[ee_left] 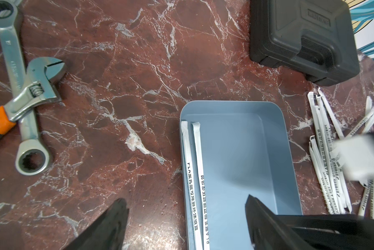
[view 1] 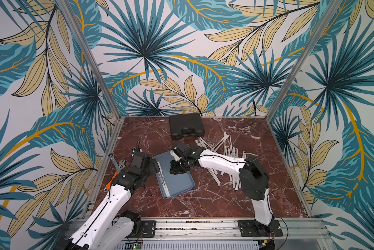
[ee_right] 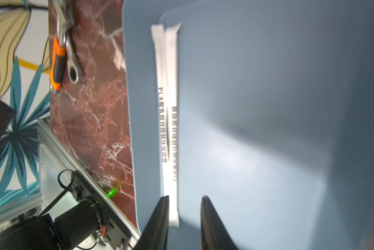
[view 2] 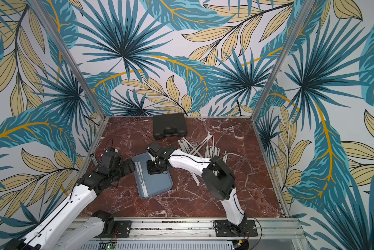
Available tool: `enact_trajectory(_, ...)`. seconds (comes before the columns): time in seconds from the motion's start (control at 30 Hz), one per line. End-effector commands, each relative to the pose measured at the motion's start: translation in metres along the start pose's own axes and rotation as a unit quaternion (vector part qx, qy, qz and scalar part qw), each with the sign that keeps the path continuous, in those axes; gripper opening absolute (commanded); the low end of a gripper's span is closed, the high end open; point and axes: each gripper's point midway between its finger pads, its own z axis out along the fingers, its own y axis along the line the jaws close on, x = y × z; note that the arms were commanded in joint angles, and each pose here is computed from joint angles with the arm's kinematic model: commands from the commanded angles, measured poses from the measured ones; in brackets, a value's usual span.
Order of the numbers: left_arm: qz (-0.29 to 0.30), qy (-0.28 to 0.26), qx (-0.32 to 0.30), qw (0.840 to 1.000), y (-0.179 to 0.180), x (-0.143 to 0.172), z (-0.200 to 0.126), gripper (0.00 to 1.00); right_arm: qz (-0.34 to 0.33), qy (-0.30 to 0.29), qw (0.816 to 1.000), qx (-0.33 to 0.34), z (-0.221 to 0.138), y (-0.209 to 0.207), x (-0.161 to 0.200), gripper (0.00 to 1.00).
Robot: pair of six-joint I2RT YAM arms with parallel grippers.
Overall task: Put the straws into the storage box
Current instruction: Pick up the straw from the center of the board.
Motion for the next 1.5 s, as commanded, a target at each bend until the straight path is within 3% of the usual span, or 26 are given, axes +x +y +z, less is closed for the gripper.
enact_trajectory(0.0,0.051,-0.009,-0.001,0.999,-0.027,-0.005,-0.009,0.89,0.005,-0.017,0.986,0.167,-0.019,-0.094,0.008,0.27)
enact_trajectory(0.2,0.096,0.033,0.027,0.994,-0.076,0.028,0.007,0.9,-0.048,-0.006,0.95,0.308,-0.031,-0.16,0.007,0.28)
enact_trajectory(0.4,0.092,0.048,0.05,0.993,-0.091,0.041,0.013,0.9,-0.05,0.02,0.933,0.356,-0.013,-0.192,0.008,0.32)
enact_trajectory(0.57,0.092,0.047,0.049,0.993,-0.089,0.043,0.016,0.9,-0.029,0.051,0.94,0.335,0.006,-0.191,0.021,0.32)
enact_trajectory(0.8,0.098,0.022,0.027,0.995,-0.08,0.032,0.013,0.91,-0.019,0.043,0.97,0.24,0.003,-0.135,0.025,0.15)
enact_trajectory(0.9,0.093,0.009,0.025,0.995,-0.075,0.026,0.012,0.91,-0.003,0.031,0.976,0.216,-0.006,-0.126,0.021,0.29)
enact_trajectory(0.97,0.088,0.008,0.026,0.996,-0.071,0.025,0.012,0.91,0.001,0.038,0.976,0.215,-0.004,-0.129,0.022,0.34)
enact_trajectory(1.13,0.075,0.012,0.022,0.997,-0.059,0.025,0.012,0.91,-0.007,0.06,0.967,0.246,0.01,-0.145,0.031,0.33)
enact_trajectory(1.47,0.058,0.002,0.002,0.998,-0.031,0.019,0.01,0.91,-0.037,0.056,0.965,0.253,0.015,-0.149,0.028,0.13)
